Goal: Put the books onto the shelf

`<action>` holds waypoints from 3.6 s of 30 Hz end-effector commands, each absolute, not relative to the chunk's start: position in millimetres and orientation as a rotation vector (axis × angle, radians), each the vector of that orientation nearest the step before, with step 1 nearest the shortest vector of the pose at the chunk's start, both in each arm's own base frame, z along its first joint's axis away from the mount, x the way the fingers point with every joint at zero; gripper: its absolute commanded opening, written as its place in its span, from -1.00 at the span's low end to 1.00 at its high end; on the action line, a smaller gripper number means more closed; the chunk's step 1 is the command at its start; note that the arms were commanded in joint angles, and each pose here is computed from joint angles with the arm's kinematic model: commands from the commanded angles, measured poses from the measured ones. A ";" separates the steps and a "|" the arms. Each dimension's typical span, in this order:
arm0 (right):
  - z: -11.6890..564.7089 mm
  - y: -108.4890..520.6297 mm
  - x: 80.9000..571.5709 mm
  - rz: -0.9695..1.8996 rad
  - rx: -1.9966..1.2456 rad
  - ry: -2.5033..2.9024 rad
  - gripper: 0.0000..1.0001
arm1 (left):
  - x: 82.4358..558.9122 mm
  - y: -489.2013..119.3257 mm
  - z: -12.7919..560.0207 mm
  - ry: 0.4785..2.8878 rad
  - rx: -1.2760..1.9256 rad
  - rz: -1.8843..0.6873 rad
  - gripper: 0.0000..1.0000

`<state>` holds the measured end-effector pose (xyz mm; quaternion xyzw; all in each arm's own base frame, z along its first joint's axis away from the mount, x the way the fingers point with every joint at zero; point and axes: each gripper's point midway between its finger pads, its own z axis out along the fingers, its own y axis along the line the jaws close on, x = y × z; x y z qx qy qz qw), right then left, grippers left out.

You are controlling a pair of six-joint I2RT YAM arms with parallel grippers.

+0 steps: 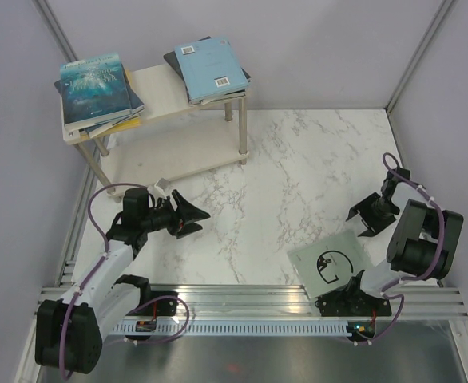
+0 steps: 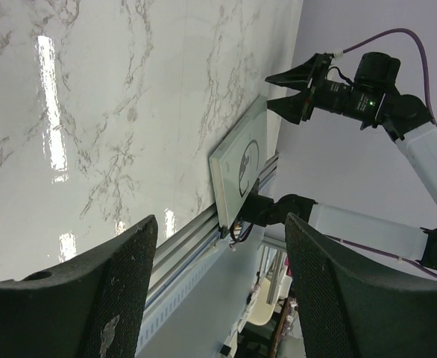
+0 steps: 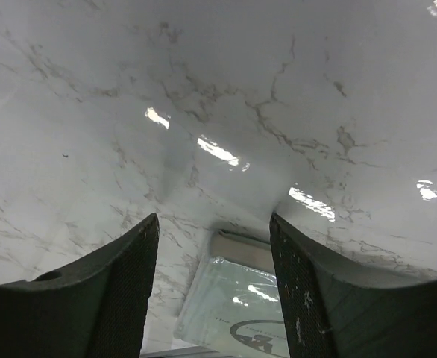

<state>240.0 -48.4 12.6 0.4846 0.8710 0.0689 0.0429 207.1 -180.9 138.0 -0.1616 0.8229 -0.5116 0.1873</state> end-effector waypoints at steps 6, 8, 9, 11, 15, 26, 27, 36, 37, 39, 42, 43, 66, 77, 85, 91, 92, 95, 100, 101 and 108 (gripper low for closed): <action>4.6 56.3 210.4 0.436 1.342 2.807 0.30 | 206.6 -184.0 145.7 2.281 -0.356 -1.462 0.43; 11.1 112.0 220.1 0.574 1.255 2.802 0.28 | 206.9 -184.1 144.1 2.288 -0.362 -1.462 0.43; 19.7 140.7 225.5 0.704 1.217 2.803 0.25 | 207.4 -184.0 144.2 2.288 -0.363 -1.460 0.43; 47.8 215.4 254.5 1.018 1.005 2.732 0.24 | 207.8 -184.2 143.6 2.293 -0.363 -1.460 0.43; 92.9 264.7 289.6 1.144 0.680 2.703 0.24 | 207.6 -183.5 141.4 2.313 -0.357 -1.449 0.41; 65.8 134.9 230.7 0.465 0.664 2.974 0.43 | 163.7 -207.2 90.5 2.595 -0.188 -1.381 0.43; 64.3 130.9 221.8 0.442 0.655 2.988 0.46 | 161.0 -213.1 89.2 2.616 -0.152 -1.368 0.43; 48.8 111.9 148.0 0.392 0.721 3.074 0.57 | 138.2 -264.9 58.5 2.796 0.042 -1.306 0.44; 47.2 112.9 144.5 0.407 0.723 3.075 0.57 | 136.2 -269.4 55.6 2.808 0.067 -1.305 0.44; 38.0 116.8 133.6 0.453 0.740 3.094 0.56 | 128.3 -281.7 43.4 2.868 0.134 -1.283 0.44; 27.0 121.9 125.6 0.517 0.778 3.095 0.55 | 120.6 -297.2 30.8 2.905 0.190 -1.271 0.44; 26.5 126.0 123.8 0.560 0.778 3.094 0.55 | 118.7 -300.1 28.0 2.911 0.194 -1.275 0.44; 7.9 175.9 101.8 1.213 0.921 2.957 0.43 | 95.7 -364.4 58.3 2.646 0.133 -1.750 -0.91; 126.9 207.5 198.1 1.456 0.602 2.560 0.96 | 164.2 -318.5 149.9 2.276 -0.176 -1.876 -0.95; 165.4 226.0 226.5 1.487 0.481 2.499 0.96 | 228.8 -279.7 249.9 1.989 -0.229 -1.917 -0.95; 181.5 237.5 249.3 1.492 0.454 2.474 0.96 | 239.5 -272.7 283.3 1.901 -0.217 -1.970 -0.95; 184.7 239.5 251.9 1.498 0.452 2.469 0.96 | 239.7 -272.2 285.7 1.891 -0.239 -1.988 -0.95; 203.4 246.6 257.0 1.572 0.449 2.418 0.96 | 243.4 -269.2 290.9 1.831 -0.267 -2.010 -0.95; 242.3 259.8 260.9 1.739 0.464 2.294 0.23 | 253.6 -266.8 284.9 1.756 -0.344 -2.051 -0.95; 248.0 261.1 261.0 1.753 0.458 2.280 0.04 | 255.1 -266.4 284.0 1.750 -0.371 -2.066 -0.95; 290.0 267.8 260.9 1.819 0.404 2.205 -1.00 | 268.9 -269.4 277.2 1.757 -0.417 -2.055 -0.95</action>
